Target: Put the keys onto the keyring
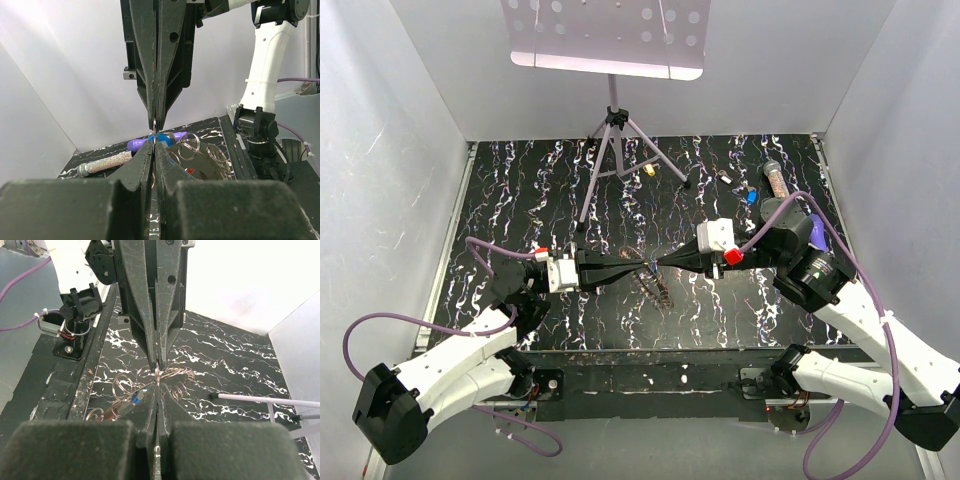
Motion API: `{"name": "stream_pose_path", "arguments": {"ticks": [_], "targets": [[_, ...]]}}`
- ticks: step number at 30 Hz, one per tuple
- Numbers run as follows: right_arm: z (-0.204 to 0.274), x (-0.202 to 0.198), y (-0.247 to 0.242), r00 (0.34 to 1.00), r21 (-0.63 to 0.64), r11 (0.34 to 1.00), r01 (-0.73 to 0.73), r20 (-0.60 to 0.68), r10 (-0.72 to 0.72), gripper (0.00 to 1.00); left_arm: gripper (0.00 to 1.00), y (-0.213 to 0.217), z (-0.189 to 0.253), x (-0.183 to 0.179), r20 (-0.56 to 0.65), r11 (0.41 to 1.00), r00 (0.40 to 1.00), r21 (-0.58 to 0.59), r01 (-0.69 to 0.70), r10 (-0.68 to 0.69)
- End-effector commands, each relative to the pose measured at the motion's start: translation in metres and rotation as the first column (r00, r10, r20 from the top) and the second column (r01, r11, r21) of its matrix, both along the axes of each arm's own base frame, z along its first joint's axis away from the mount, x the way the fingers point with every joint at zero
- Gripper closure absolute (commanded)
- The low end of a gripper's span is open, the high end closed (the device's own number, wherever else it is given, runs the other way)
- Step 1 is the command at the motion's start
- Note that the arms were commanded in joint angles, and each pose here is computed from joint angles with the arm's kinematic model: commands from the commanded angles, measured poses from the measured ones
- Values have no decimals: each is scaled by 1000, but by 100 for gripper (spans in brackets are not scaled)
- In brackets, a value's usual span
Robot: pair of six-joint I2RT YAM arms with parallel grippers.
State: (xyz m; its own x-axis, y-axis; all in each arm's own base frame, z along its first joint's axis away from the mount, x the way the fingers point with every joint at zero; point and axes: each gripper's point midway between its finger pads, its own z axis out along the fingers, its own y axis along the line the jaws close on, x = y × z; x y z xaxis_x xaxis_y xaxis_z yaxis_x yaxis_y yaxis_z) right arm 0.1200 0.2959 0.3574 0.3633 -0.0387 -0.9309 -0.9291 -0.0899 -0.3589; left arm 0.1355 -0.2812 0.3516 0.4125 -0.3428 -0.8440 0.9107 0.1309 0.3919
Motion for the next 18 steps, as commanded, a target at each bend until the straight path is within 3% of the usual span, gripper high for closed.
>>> {"name": "stream_pose_path", "arguments": {"ticks": [1, 18], "targets": [[20, -4, 1, 999, 53, 998, -16, 38, 14, 99, 100, 4, 11, -2, 30, 999, 999, -40, -15, 16], [22, -6, 0, 999, 53, 998, -29, 44, 27, 99, 100, 6, 12, -2, 15, 999, 1000, -44, -21, 21]]}}
